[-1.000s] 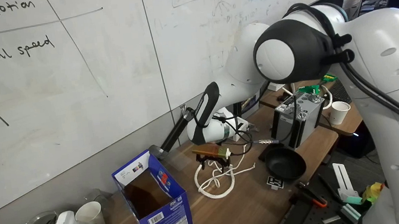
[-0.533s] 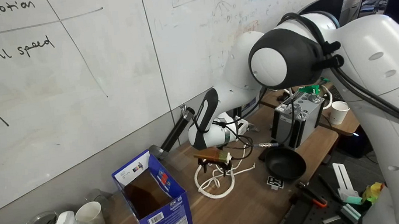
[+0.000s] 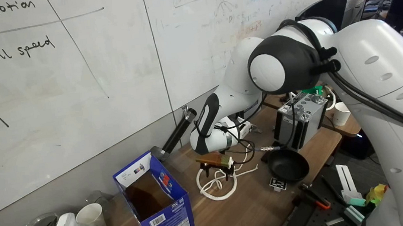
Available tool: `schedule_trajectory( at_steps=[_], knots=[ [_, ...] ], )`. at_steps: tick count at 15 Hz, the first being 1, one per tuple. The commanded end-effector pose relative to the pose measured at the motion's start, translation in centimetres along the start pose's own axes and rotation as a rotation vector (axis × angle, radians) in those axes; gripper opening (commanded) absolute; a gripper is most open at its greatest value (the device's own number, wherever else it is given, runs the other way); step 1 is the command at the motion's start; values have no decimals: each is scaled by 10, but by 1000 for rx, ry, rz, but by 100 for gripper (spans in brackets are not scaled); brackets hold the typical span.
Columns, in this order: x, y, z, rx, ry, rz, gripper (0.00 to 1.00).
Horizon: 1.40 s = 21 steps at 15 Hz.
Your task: Put the ropes into the box.
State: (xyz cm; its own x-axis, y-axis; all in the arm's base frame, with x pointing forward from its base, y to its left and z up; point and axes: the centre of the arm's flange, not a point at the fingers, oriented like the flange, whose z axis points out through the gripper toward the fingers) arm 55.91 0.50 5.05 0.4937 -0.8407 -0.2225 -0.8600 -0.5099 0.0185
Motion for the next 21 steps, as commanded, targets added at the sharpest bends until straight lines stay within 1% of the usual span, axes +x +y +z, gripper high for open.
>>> schedule_trajectory(
  at_steps=[1,14,16,20,21],
  knots=[
    [1,-10,7,15,18,21,100],
    [1,-11,12,7,28,35,100],
    [1,-11,12,5,34,32,74],
    [1,-15,10,5,34,36,42],
    [1,-16,10,7,36,35,35]
  ],
)
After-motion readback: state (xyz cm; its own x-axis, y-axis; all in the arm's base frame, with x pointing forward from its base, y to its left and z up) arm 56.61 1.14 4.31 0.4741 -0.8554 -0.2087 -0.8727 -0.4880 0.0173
